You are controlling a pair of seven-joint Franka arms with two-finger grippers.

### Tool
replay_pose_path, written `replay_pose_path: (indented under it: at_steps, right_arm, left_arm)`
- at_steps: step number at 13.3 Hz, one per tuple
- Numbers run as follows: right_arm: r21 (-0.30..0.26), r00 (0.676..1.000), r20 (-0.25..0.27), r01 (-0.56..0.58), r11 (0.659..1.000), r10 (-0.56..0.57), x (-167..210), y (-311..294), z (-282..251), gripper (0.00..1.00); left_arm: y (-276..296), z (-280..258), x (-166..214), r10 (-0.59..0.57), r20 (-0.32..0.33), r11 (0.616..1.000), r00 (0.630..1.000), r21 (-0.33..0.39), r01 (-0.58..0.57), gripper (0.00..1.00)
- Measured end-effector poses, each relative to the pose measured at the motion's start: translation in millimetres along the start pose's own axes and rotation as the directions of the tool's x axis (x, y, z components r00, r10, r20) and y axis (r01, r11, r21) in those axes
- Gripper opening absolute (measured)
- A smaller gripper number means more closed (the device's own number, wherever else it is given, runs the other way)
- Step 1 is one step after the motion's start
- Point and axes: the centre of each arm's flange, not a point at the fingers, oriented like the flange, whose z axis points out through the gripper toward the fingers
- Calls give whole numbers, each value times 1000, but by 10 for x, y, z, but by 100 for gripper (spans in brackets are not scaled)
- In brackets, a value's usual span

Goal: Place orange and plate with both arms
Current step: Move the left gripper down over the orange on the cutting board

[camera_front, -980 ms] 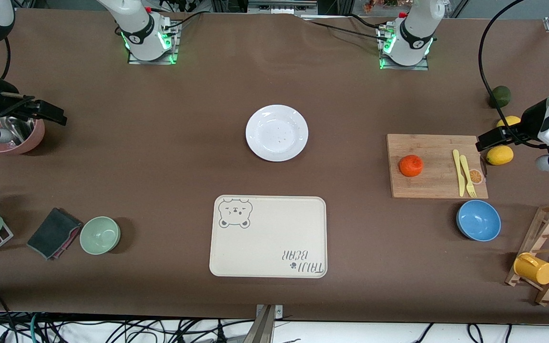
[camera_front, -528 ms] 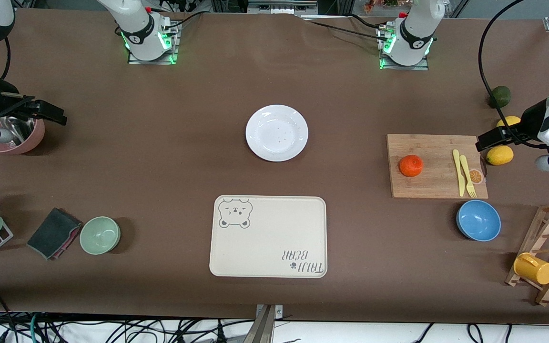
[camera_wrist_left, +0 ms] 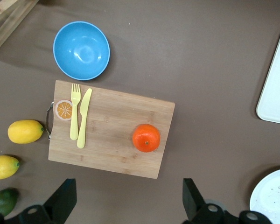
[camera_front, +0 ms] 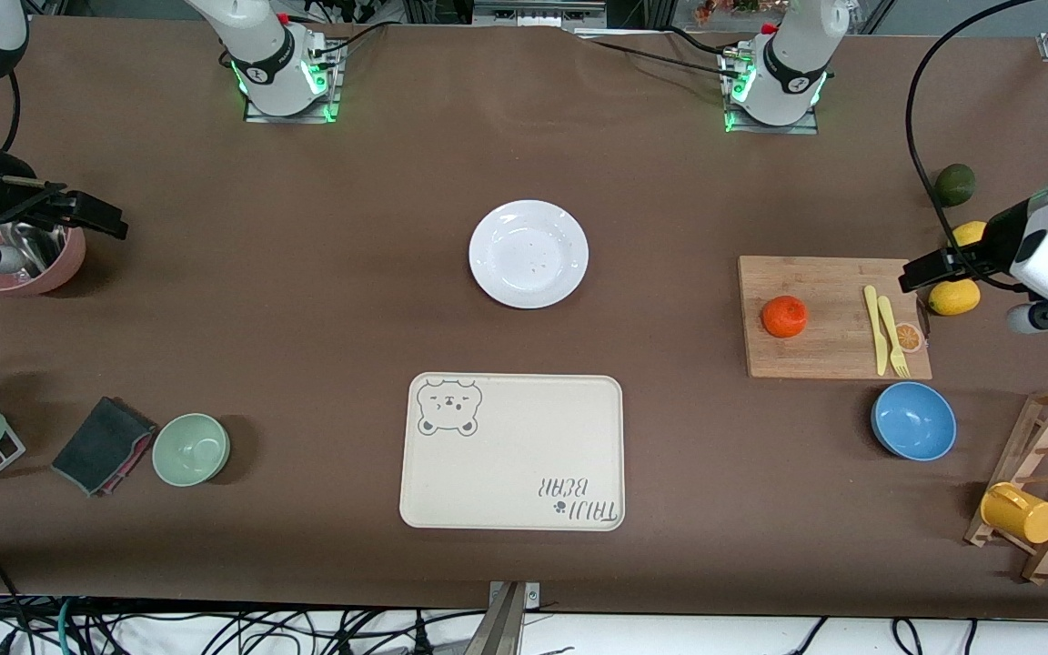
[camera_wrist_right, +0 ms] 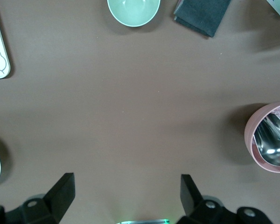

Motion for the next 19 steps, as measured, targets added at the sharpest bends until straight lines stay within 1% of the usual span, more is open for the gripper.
replay_pose_path:
  at_steps: [2, 5, 7, 14, 17, 19]
  right_arm:
    - [0, 1000, 0, 0, 1000, 0, 0, 0, 0, 100]
    - [0, 1000, 0, 0, 1000, 0, 0, 0, 0, 100]
    - [0, 1000, 0, 0, 1000, 0, 0, 0, 0, 100]
    - [0, 1000, 0, 0, 1000, 0, 0, 0, 1, 100]
    - [0, 1000, 0, 0, 1000, 0, 0, 0, 1, 100]
    - [0, 1000, 0, 0, 1000, 0, 0, 0, 1, 100]
  left_arm:
    - [76, 175, 9, 13, 7, 1000, 1000, 0, -13, 100]
    - [141, 279, -1, 23, 15, 1000, 1000, 1, -23, 100]
    - [143, 408, 23, 22, 3, 1000, 1000, -1, -22, 100]
    - [133, 1307, 5, 20, -35, 1000, 999, -8, -20, 100]
    - [148, 1836, -98, 5, -80, 1000, 997, -19, -6, 100]
    - [184, 2122, -193, -24, -73, 1000, 997, -21, 22, 100]
